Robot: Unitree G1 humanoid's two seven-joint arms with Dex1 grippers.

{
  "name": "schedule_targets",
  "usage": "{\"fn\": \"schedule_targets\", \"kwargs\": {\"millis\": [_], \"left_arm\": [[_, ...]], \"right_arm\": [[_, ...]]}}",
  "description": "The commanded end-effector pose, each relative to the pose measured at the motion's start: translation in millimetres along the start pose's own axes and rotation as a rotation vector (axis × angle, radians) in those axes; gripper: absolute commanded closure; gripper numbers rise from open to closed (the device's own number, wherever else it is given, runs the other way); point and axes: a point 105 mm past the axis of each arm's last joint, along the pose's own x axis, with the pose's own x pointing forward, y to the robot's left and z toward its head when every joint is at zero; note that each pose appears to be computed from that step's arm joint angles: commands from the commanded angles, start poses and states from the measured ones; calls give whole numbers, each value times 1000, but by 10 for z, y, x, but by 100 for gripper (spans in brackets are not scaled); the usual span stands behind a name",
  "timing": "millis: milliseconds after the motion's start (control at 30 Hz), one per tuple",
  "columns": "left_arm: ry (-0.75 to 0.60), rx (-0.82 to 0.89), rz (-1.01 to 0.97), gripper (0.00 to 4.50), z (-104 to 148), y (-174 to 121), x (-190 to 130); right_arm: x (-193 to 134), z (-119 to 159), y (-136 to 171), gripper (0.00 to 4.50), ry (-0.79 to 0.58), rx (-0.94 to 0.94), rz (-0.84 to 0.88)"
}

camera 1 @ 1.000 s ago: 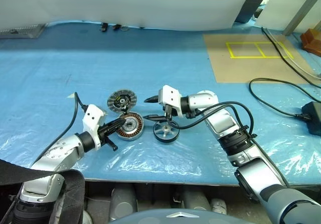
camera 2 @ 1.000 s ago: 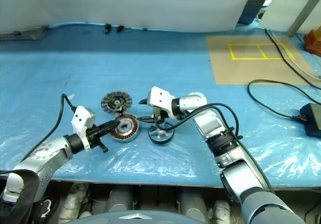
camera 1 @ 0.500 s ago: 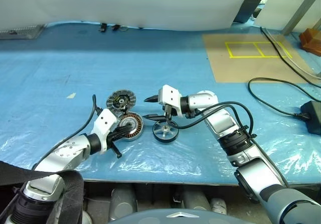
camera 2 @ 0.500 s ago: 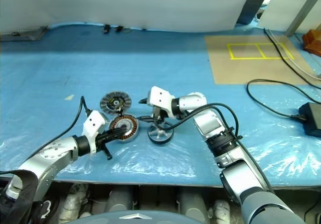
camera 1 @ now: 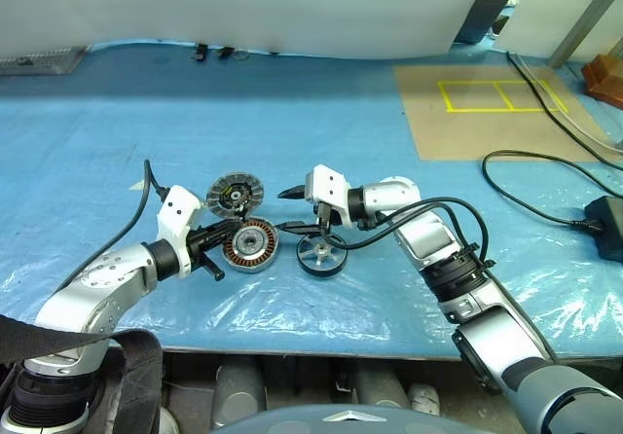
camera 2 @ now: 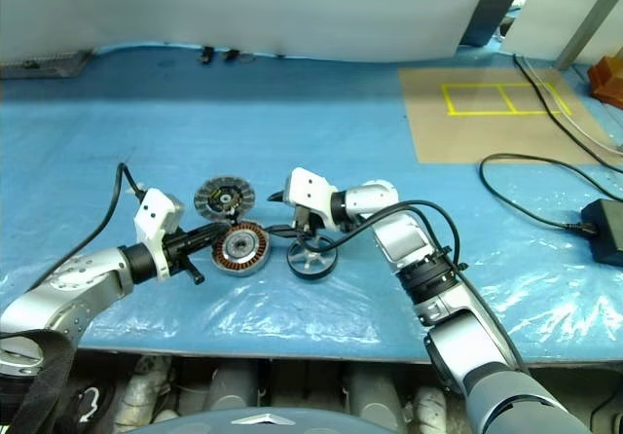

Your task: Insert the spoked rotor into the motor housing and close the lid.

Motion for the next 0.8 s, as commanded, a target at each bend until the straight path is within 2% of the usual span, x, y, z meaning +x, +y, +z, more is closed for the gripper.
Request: {"fn": "schedule_targets", "kwargs": {"millis": [33, 200, 467, 533, 667, 800], "left_arm": [[45, 31, -9, 447, -102, -47, 20], [170, 54, -31, 447, -389, -138, 55], [190, 81, -25, 447, -381, -96, 30], [170, 87, -21, 447, -322, -79, 30], [15, 13, -34, 447, -22, -97, 53], [-26, -6, -42, 447, 93, -69, -8]], "right_arm": [[-4, 105, -21, 162, -28, -36, -7], [-9, 98, -25, 162, -25, -36, -11], [-4, 96, -28, 162, -23, -36, -11], [6, 106, -31, 162, -26, -37, -11], [16, 112, -44, 162, -29, -38, -12], [16, 105, -43, 162, -28, -40, -10]]}}
